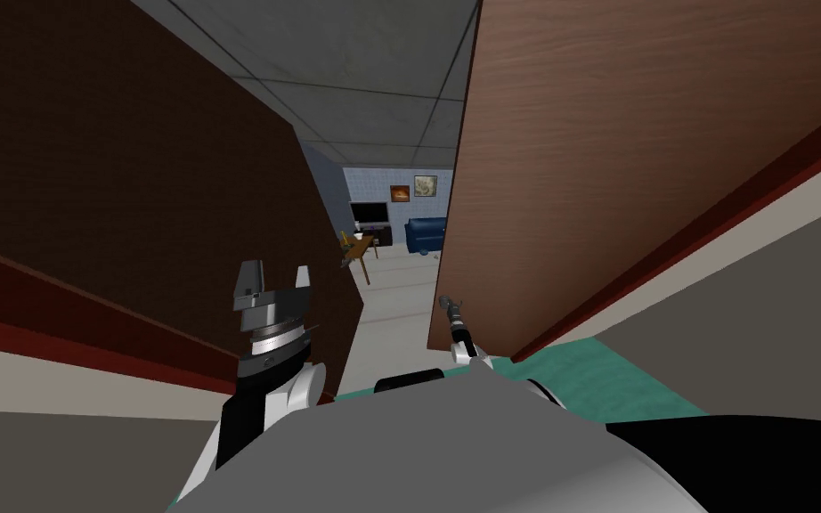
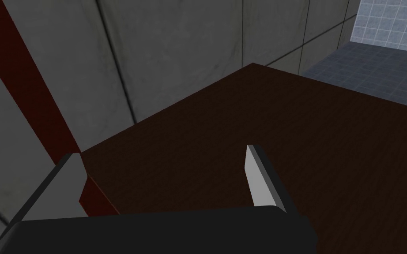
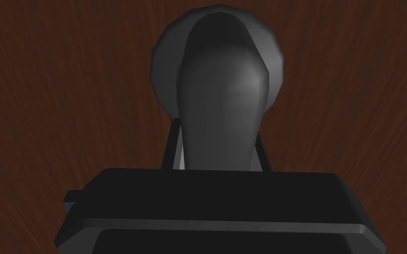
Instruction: Push the door open
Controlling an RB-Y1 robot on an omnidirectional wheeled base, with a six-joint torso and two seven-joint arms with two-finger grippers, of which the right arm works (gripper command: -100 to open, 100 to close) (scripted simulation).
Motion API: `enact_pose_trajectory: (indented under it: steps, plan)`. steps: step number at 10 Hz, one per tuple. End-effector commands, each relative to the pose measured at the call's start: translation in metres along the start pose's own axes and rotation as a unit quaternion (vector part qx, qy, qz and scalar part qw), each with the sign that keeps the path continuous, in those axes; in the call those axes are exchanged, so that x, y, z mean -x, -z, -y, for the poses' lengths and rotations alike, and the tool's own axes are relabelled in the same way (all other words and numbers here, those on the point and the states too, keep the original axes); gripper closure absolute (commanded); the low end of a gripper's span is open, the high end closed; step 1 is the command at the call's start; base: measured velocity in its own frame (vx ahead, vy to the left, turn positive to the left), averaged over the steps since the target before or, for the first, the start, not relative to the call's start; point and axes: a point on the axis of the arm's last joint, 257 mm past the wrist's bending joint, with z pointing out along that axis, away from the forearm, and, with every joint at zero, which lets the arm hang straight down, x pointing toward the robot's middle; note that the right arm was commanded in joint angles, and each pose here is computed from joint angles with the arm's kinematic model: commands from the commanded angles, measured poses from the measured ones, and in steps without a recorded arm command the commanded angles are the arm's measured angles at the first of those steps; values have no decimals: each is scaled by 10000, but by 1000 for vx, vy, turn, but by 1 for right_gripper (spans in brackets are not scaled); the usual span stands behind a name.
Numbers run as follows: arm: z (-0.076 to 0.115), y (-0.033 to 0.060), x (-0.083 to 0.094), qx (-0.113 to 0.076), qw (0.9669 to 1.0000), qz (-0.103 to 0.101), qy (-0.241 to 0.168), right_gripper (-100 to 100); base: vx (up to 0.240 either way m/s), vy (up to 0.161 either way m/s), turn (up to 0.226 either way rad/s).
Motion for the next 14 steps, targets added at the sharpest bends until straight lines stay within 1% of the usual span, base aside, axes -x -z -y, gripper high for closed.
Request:
enact_pose_trajectory:
  steps: [1,2,3,4,5,6,7,8,9,12,13,14]
  plan:
    - [-20,-24,136,39,9999,102,35,100,118,33,-16]
    - [-68,-49,128,98,9999,96,28,100,55,6,-10]
    - [-20,-24,136,39,9999,102,35,100,15,-9,13]
    - [-18,-18,283,33,9996,275,36,100,122,60,-70]
    - [-18,-18,283,33,9996,275,36,100,147,54,-78]
    - [-17,-11,394,28,9992,404,36,100,166,63,-50]
    - [-16,-8,429,27,9990,445,36,100,180,72,-86]
    - [-16,-8,429,27,9990,445,36,100,112,27,-36]
    - [-15,2,535,23,9984,570,36,100,135,46,-26]
    - [-14,26,728,15,9968,797,34,100,196,67,-67]
    - [-14,26,728,15,9968,797,34,100,149,41,-47]
    - [-13,42,837,11,9957,927,33,100,187,47,-40]
